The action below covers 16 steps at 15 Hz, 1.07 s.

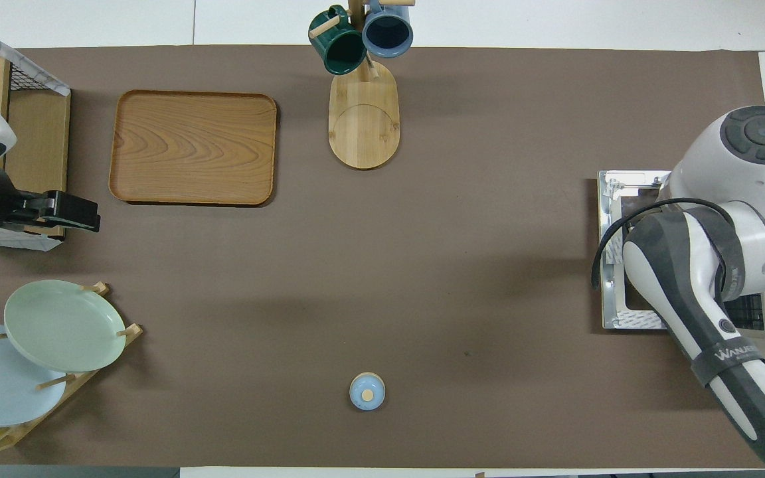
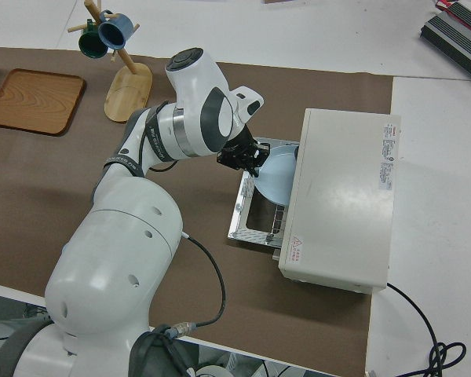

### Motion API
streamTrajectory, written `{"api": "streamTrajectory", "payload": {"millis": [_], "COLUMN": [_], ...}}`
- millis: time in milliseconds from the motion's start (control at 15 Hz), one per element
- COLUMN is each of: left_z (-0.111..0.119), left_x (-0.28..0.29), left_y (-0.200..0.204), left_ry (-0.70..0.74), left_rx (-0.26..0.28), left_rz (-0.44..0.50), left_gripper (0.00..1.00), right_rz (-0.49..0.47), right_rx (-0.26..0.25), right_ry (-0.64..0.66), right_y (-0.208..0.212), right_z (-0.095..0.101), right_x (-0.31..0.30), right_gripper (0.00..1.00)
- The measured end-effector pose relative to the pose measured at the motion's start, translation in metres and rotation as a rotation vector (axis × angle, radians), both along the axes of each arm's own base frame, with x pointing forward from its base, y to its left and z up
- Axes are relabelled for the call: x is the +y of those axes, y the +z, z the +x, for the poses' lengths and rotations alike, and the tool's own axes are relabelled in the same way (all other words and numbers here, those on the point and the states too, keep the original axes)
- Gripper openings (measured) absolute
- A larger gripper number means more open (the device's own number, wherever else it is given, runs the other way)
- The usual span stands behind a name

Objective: Put eggplant into oven
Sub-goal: 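Push the oven door closed with the right gripper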

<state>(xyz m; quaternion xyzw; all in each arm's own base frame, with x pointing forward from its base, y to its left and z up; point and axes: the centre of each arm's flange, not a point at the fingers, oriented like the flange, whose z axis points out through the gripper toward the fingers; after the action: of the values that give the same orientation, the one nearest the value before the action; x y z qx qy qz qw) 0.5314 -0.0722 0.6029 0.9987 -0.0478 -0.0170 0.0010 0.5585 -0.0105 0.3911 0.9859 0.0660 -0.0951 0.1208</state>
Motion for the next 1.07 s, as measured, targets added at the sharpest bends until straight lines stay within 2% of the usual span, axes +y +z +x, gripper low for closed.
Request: {"api": "streamTrajectory", "payload": {"millis": [200, 267, 333, 400, 667, 800, 933, 1000, 1067], "left_z": [0.000, 0.000, 0.001, 0.001, 0.001, 0.002, 0.002, 0.002, 0.003], "left_x": [0.002, 0.003, 0.004, 0.005, 0.007, 0.010, 0.010, 0.010, 0.010], "left_y": [0.000, 0.000, 0.000, 0.000, 0.000, 0.000, 0.001, 0.001, 0.000], "left_ry": [0.003, 0.005, 0.007, 0.009, 0.012, 0.019, 0.020, 0.020, 0.020], "left_rx": [0.000, 0.000, 0.000, -0.001, -0.002, -0.005, -0.009, -0.010, -0.009], "left_rz": [0.000, 0.000, 0.000, 0.000, 0.000, 0.000, -0.001, -0.001, -0.001], "left_gripper": [1.00, 1.00, 1.00, 1.00, 1.00, 1.00, 1.00, 1.00, 1.00], "right_rz": [0.007, 0.009, 0.011, 0.012, 0.033, 0.056, 0.087, 0.113, 0.133], "right_rx": [-0.008, -0.007, -0.005, -0.004, -0.021, -0.038, -0.081, -0.097, -0.109], "right_ry": [-0.007, -0.012, -0.016, -0.017, -0.003, 0.025, 0.006, -0.014, -0.027], "right_y": [-0.012, -0.015, -0.017, -0.018, -0.001, 0.027, 0.041, 0.038, 0.030], "right_z": [-0.011, -0.014, -0.016, -0.017, -0.014, -0.009, -0.005, -0.004, -0.005], "right_x": [-0.008, -0.012, -0.014, -0.014, 0.005, 0.037, 0.069, 0.080, 0.089], "right_gripper": [0.03, 0.09, 0.09, 0.14, 0.52, 0.53, 0.49, 0.41, 0.26]}}
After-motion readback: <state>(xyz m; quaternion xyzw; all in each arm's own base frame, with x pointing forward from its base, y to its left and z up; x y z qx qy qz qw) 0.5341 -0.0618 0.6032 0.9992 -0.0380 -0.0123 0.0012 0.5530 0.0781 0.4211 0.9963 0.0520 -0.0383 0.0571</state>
